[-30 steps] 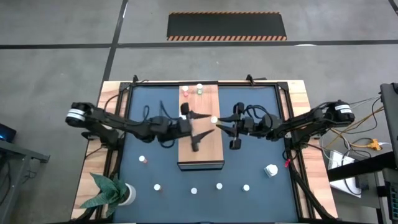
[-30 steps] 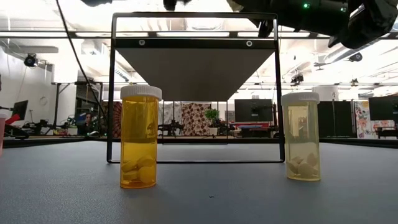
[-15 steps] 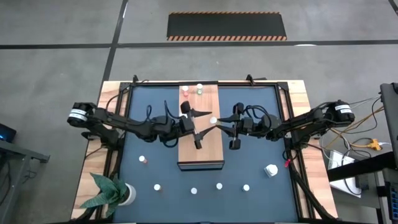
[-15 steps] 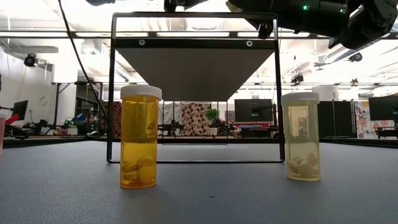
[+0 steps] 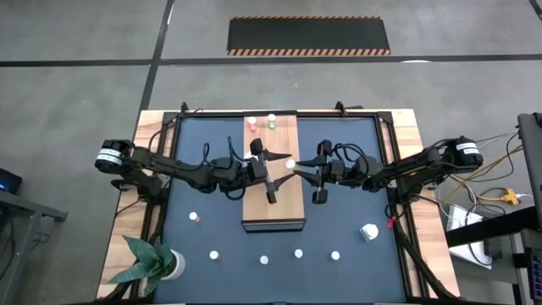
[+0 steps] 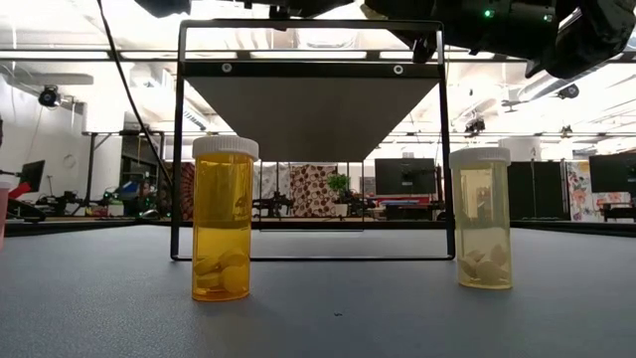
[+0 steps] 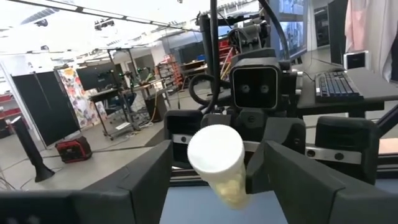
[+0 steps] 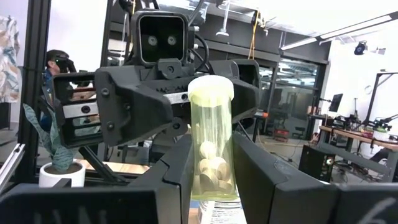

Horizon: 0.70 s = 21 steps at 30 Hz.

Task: Pick and place medicine bottles onto shelf by color
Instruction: Put the yellow pill bottle on the shelf

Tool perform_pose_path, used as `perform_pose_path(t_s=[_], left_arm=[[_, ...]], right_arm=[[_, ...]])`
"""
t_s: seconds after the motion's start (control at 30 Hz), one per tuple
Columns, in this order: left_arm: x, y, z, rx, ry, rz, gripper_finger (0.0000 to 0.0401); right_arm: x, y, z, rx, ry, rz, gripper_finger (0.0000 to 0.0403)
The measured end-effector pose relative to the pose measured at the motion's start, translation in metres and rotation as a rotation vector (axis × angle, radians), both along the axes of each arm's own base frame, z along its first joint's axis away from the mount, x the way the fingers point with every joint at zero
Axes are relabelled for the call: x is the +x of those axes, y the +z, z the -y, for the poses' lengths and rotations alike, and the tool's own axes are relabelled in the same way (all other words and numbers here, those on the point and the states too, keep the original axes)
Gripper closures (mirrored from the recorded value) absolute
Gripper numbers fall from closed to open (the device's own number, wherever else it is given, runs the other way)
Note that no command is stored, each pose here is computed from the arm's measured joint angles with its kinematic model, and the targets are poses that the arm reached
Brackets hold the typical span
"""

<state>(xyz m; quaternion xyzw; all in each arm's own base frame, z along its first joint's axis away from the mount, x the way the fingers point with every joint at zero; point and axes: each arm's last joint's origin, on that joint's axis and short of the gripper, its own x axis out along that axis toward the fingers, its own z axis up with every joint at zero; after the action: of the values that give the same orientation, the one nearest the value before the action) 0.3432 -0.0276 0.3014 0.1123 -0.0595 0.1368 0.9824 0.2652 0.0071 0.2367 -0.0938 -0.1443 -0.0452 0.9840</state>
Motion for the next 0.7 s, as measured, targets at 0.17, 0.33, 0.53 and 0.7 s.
perform_pose_path(t_s=[0.17, 0.33, 0.53, 0.7], left_arm=[[0.0, 0.0, 0.0, 0.0, 0.0, 0.0, 0.0213], [0.0, 0.0, 0.0, 0.0, 0.0, 0.0, 0.026], [-0.0001, 0.0003, 0.0, -0.003, -0.003, 0.002, 0.0296], [-0.0001, 0.0003, 0.0001, -0.002, -0.003, 0.002, 0.0298]], right_arm=[[0.0001, -0.0002, 0.0, 0.0, 0.0, -0.002, 0.0315], [0.0004, -0.0014, 0.0, 0.0, 0.0, -0.015, 0.0317], [0.0005, -0.0017, 0.0001, -0.004, -0.001, -0.019, 0.0311], [0.0005, -0.0018, 0.0001, -0.005, -0.002, -0.019, 0.0304]])
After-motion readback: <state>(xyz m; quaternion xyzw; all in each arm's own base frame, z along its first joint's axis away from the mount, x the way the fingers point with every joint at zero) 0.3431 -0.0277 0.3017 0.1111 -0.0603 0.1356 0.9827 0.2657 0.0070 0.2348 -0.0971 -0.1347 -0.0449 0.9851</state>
